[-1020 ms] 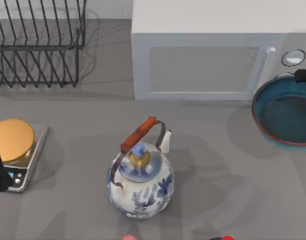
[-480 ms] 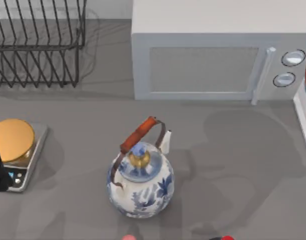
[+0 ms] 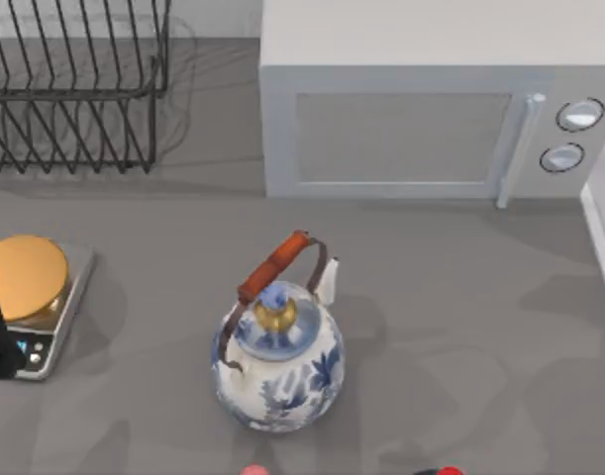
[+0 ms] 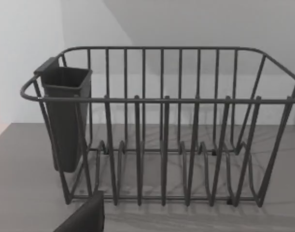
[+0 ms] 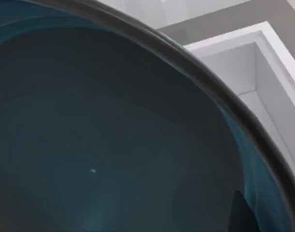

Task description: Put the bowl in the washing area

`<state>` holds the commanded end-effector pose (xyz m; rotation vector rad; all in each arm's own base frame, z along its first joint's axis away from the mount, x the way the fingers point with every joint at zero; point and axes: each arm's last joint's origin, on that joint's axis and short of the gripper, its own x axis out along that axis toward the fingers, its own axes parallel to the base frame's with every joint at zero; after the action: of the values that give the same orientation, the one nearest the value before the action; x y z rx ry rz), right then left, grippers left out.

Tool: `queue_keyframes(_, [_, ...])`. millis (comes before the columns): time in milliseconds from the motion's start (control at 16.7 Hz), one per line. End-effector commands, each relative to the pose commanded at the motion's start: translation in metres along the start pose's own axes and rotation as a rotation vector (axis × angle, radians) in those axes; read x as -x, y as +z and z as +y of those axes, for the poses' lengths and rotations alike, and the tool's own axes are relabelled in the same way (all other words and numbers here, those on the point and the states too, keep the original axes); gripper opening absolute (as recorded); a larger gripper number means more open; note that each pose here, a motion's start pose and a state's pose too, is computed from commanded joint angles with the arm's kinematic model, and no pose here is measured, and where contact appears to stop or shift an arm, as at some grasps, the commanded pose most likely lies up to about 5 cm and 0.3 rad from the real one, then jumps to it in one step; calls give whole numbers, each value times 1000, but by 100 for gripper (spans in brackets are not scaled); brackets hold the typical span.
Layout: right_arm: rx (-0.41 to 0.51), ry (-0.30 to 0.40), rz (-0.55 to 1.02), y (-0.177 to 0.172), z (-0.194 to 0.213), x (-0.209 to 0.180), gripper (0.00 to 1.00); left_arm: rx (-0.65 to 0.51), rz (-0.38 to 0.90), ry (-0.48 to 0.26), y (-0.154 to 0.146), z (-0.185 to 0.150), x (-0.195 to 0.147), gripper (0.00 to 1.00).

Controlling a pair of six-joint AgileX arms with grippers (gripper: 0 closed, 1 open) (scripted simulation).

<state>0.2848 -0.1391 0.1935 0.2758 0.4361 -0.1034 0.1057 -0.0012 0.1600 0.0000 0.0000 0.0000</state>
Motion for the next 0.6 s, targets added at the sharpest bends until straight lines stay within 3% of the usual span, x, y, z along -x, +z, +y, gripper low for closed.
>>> queue_keyframes(300, [173, 55, -296, 0, -5, 14, 0, 0, 0, 0, 0, 0, 0, 100])
queue_keyframes(600, [271, 93, -434, 5, 3, 22, 0, 0, 0, 0, 0, 0, 0, 100])
